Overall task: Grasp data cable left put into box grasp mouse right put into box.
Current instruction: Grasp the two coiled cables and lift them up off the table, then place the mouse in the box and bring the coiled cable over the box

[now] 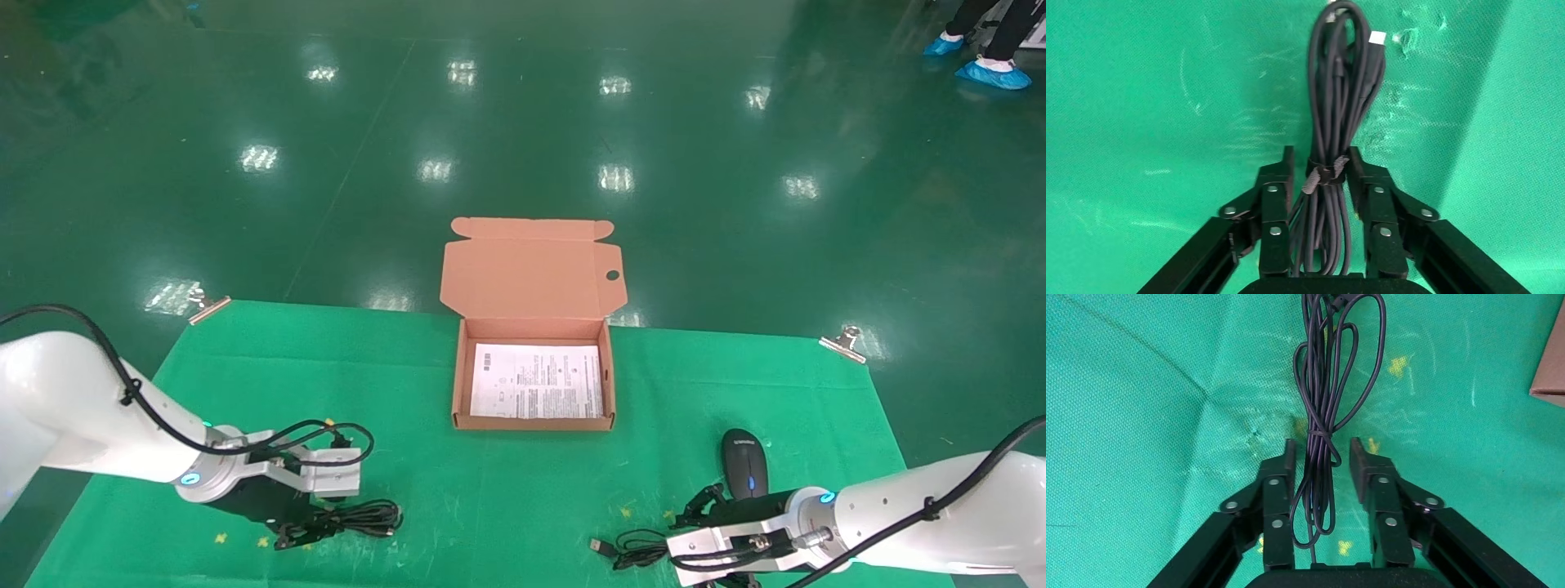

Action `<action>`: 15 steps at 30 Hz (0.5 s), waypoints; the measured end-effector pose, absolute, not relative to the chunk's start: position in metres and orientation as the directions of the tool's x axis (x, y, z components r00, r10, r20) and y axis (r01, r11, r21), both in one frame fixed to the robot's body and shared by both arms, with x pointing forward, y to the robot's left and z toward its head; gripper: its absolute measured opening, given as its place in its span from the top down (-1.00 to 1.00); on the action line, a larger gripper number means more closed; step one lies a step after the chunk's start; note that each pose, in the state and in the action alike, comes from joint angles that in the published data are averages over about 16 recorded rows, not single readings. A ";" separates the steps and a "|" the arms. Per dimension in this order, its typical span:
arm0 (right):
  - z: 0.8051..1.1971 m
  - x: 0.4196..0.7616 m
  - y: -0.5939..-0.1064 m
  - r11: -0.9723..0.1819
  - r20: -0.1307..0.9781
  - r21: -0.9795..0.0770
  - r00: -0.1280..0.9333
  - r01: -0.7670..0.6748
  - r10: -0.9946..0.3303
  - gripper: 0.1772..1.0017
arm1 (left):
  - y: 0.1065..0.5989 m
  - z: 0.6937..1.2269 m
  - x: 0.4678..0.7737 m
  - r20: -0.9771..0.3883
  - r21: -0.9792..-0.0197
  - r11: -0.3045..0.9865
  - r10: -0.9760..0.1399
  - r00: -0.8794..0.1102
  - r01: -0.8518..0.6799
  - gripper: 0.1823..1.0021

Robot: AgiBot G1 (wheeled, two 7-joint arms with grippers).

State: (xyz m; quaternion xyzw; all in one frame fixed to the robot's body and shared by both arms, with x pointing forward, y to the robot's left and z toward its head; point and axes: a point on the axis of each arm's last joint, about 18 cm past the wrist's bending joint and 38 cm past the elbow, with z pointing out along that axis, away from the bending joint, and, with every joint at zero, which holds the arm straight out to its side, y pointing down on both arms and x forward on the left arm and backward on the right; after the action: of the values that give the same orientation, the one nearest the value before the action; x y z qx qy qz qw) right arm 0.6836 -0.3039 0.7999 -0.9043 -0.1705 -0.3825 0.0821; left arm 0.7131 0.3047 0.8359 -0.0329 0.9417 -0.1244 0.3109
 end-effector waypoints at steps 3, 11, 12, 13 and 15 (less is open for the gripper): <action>0.800 0.684 -0.304 -0.928 0.720 -0.018 0.649 0.371 0.245 0.34 | 0.305 0.836 0.713 -0.577 -0.255 0.967 -0.139 -0.805 0.015 0.36; 0.810 0.683 -0.307 -0.932 0.734 -0.032 0.642 0.361 0.223 0.68 | 0.306 0.840 0.713 -0.582 -0.258 0.966 -0.138 -0.801 0.021 0.65; 0.815 0.683 -0.308 -0.933 0.739 -0.037 0.639 0.357 0.215 0.72 | 0.306 0.843 0.713 -0.586 -0.259 0.966 -0.138 -0.799 0.023 0.68; 0.820 0.683 -0.310 -0.935 0.746 -0.042 0.634 0.352 0.205 0.75 | 0.307 0.846 0.713 -0.592 -0.260 0.965 -0.137 -0.794 0.027 0.70; 0.833 0.681 -0.313 -0.938 0.762 -0.054 0.621 0.343 0.183 0.78 | 0.308 0.856 0.714 -0.607 -0.260 0.965 -0.132 -0.783 0.039 0.75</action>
State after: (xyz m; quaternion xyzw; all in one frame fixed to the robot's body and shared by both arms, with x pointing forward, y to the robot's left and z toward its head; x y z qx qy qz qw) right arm 0.6814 -0.3135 0.8328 -0.8949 -0.1468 -0.4100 0.0975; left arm 0.7138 0.3085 0.8558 -0.0250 0.9353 -0.1301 0.3281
